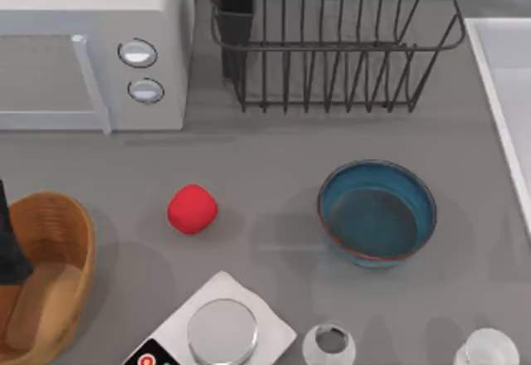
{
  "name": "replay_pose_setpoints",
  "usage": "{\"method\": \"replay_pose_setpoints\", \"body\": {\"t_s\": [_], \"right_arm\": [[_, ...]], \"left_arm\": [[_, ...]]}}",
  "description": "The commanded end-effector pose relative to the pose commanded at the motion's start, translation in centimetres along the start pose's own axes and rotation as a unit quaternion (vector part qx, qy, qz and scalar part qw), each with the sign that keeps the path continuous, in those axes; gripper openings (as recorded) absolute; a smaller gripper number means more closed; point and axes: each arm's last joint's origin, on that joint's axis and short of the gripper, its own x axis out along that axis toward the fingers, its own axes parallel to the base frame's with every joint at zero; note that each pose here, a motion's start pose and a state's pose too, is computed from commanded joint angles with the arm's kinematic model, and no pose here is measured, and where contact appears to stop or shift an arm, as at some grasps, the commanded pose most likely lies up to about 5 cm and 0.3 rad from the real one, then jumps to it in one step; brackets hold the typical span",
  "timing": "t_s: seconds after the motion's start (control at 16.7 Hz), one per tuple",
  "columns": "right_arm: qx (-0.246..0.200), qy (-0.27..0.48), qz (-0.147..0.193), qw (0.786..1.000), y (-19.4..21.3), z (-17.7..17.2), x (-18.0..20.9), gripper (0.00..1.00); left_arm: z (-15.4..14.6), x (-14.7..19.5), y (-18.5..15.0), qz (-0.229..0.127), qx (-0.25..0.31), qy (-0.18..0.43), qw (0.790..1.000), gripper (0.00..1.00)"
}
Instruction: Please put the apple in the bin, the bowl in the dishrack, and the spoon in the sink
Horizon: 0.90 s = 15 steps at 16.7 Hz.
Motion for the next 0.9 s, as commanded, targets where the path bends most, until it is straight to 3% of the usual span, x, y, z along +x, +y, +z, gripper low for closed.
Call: {"method": "replay_pose_setpoints", "body": {"t_s": [0.24, 0.42, 0.66, 0.9], "right_arm": [[0.0, 0.0, 0.0, 1.0, 0.0, 0.0, 0.0, 1.0], [0.0, 0.0, 0.0, 1.0, 0.0, 0.0, 0.0, 1.0], [0.0, 0.0, 0.0, 1.0, 0.0, 0.0, 0.0, 1.0], [0.0, 0.0, 0.0, 1.0, 0.0, 0.0, 0.0, 1.0]], "left_arm": [[0.6, 0.0, -0.1, -0.006, 0.002, 0.011, 1.0, 1.0], [2.8, 0.3, -0.5, -0.028, 0.008, 0.056, 0.998, 1.0], [6.8, 2.5, -1.7, -0.071, 0.03, 0.176, 0.981, 1.0], [9.2, 7.8, -4.3, -0.122, 0.073, 0.341, 0.929, 1.0]]}}
